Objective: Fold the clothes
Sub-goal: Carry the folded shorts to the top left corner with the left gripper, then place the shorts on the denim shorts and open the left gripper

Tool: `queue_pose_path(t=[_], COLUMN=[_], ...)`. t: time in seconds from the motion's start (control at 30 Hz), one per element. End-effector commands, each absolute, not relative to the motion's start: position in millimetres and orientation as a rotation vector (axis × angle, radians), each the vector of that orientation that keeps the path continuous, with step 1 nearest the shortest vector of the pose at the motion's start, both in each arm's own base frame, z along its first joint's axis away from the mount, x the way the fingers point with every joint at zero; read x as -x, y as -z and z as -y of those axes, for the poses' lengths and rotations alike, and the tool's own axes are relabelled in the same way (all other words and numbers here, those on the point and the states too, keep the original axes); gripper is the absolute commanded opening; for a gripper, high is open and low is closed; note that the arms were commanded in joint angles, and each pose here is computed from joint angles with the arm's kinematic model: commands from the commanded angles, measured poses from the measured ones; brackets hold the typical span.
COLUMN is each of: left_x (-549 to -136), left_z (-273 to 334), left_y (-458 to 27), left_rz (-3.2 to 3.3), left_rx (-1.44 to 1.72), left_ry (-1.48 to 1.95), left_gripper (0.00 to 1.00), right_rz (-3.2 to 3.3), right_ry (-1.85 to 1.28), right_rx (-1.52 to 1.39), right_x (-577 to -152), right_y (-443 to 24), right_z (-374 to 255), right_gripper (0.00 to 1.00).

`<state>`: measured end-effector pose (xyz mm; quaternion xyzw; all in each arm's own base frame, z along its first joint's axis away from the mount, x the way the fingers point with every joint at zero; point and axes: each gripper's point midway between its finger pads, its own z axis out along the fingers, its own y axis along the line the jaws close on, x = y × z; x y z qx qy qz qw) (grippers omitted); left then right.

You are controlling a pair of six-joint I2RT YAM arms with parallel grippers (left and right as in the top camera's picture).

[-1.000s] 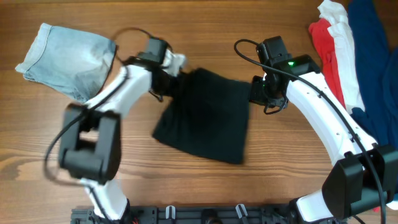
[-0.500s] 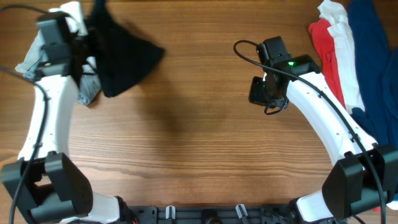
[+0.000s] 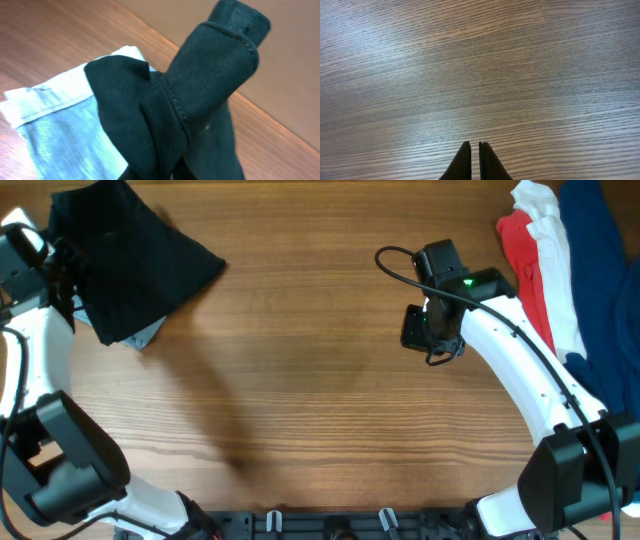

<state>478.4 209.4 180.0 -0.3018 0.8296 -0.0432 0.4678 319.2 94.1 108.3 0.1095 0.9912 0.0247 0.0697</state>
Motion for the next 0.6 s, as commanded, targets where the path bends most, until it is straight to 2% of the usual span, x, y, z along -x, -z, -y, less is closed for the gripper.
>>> queue_pose_path(t=[0.0,0.2,0.43,0.57], left_x=[-473.6,-464.6,-463.1,-471.5], left_z=[-236.3,-264.7,-268.3,-273.0], left_y=[-194.7,-203.8,-186.7,-205.3], left_rz=[-1.954,-1.839,-1.872,-1.802], left_rx=[0.793,0.943,0.971,0.924], left_ry=[0.067,0.097,0.083,0.077], left_gripper=[0.04,0.04,0.04,0.04], right_rz=[-2.978,-2.980,-2.982,-2.988], right_ry=[-0.037,-0.036,-0.035,-0.031], right_rx=[-0.318,-0.318,-0.319,-0.319], right_x=[-319.5,-319.0,-318.4,-317.0], right_y=[-108.7,-108.6,-108.5,-108.3], right_z=[-88.3,-88.1,-88.0,-87.5], right_gripper=[0.07,0.07,0.07,0.07])
